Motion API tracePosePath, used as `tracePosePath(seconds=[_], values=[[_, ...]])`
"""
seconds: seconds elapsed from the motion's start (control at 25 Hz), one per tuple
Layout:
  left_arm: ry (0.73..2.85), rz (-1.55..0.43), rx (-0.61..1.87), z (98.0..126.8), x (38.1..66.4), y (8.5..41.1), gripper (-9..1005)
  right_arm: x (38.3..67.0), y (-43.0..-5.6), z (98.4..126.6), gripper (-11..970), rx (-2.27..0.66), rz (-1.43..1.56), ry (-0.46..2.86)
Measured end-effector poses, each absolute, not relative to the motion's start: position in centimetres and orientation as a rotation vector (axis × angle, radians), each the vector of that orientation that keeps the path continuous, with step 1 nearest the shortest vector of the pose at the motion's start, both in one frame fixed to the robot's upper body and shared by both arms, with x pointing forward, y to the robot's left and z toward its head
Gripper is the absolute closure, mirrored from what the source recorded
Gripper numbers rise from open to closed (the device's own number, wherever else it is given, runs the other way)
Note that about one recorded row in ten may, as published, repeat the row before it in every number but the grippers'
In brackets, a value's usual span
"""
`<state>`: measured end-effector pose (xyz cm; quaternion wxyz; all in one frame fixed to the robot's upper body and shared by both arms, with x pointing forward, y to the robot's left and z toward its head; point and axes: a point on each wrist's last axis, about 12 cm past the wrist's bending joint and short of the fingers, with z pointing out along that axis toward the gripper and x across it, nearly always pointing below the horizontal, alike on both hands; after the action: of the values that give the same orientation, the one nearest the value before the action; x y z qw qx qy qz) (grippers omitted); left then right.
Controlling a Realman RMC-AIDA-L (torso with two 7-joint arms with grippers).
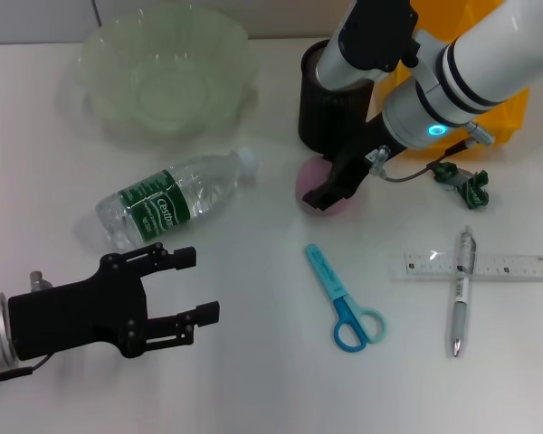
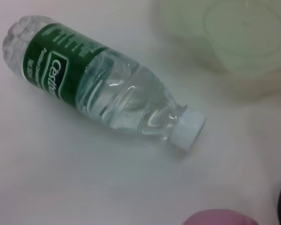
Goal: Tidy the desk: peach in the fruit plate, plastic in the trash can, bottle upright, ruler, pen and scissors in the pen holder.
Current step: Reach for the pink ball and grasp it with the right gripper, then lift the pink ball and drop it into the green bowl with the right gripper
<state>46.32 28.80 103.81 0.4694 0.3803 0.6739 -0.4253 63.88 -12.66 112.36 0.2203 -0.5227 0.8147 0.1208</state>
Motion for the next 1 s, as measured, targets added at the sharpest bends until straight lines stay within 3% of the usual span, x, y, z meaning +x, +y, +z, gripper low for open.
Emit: tracePosePath(seconds=[0.12,0.2,0.6,1.0], values=[[1.651,-1.042,0.932,103.8,46.3,28.8,196,64.0,-12.8,112.5,188,-1.442,0.333,2.251],[1.651,-1.041,0.932,103.8,46.3,28.8,196,63.9,-12.8,112.5,414,-1.444,0.336,2.252],[1.650,-1.040,0.934,103.8,46.3,28.9,195,63.7,-12.9,113.3,631,-1.448,0.369,2.242],[1.652,-1.038,0.933,103.8,46.2,28.9,195,63.0,-12.1,119.9,765,-1.329,0.622,1.997]])
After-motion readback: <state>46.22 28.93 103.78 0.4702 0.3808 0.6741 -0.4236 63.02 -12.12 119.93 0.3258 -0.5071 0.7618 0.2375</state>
